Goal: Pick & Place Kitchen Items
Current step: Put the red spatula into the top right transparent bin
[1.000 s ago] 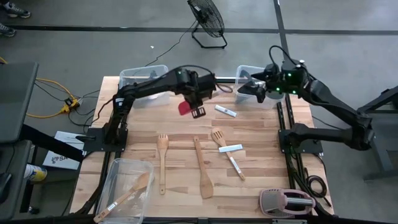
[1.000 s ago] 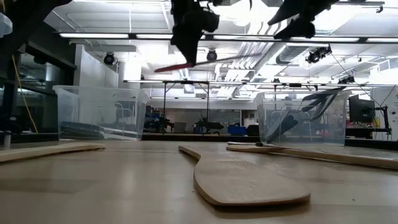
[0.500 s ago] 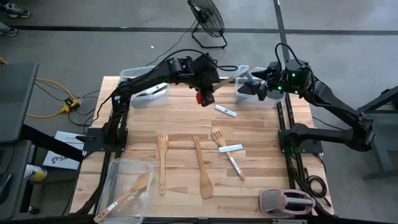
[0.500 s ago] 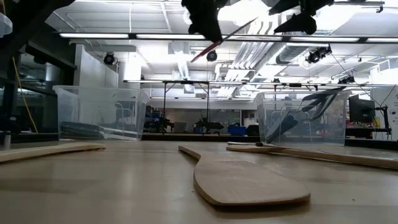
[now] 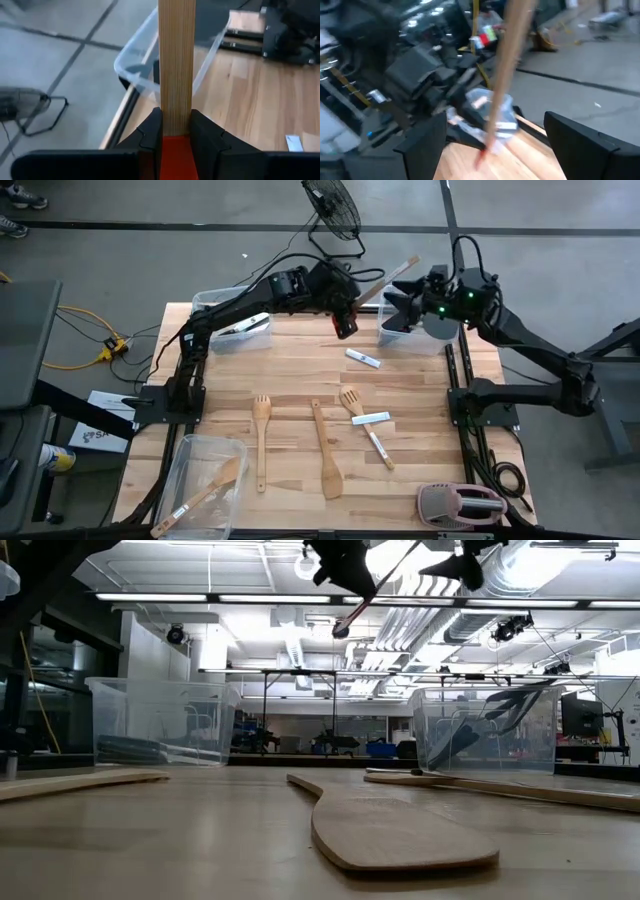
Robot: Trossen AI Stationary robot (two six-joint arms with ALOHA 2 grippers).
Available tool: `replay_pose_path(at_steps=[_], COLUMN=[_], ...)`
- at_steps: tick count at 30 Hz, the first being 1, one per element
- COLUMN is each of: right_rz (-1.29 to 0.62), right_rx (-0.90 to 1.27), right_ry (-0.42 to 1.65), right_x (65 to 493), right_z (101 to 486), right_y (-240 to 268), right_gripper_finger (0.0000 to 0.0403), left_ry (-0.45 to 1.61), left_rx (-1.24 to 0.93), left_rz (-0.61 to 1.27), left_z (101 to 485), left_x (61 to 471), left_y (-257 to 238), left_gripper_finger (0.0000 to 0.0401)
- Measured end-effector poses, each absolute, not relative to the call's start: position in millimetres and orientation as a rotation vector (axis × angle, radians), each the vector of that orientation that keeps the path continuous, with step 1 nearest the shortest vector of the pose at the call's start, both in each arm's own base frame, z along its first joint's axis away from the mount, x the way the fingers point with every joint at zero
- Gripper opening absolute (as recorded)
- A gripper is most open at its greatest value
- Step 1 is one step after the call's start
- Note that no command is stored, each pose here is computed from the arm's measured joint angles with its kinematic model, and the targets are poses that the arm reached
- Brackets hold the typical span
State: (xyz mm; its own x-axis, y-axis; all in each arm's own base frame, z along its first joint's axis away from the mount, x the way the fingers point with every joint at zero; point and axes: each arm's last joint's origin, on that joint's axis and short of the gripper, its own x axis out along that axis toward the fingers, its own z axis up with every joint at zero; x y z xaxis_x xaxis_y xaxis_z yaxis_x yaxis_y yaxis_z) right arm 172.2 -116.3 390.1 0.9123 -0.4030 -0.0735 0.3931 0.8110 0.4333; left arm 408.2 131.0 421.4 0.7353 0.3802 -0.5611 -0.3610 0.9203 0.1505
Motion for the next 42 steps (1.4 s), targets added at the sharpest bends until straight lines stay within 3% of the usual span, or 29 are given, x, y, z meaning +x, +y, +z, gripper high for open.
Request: replay_pose_path(at_steps=[15,28,32,42], right_rz=[-0.196,-0.117,-0.104,-0.053], right_rx=[0.250,0.276,0.263,0.226], right_ry=[0.006,-0.035,-0.055,-0.101], right_x=[184.1,170.9,166.1,165.3], right_z=[391.4,401.6,405.5,411.5], right_y=[-110.9,-99.8,-96.3,-94.3], right_gripper_finger=[0.0325,0.0321,0.0286,0.0141], left_ry=[0.522,0.510,0.508,0.505], left_rx=[0.115,0.108,0.096,0.061], left_rz=[-0.041,-0.057,-0.054,-0.066], left_z=[426.4,427.2,427.4,427.4], left_x=[414.0,414.3,414.4,414.5], left_y=[120.5,120.4,120.4,119.8], left_gripper_finger=[0.0066,0.0066,0.0066,0.0066])
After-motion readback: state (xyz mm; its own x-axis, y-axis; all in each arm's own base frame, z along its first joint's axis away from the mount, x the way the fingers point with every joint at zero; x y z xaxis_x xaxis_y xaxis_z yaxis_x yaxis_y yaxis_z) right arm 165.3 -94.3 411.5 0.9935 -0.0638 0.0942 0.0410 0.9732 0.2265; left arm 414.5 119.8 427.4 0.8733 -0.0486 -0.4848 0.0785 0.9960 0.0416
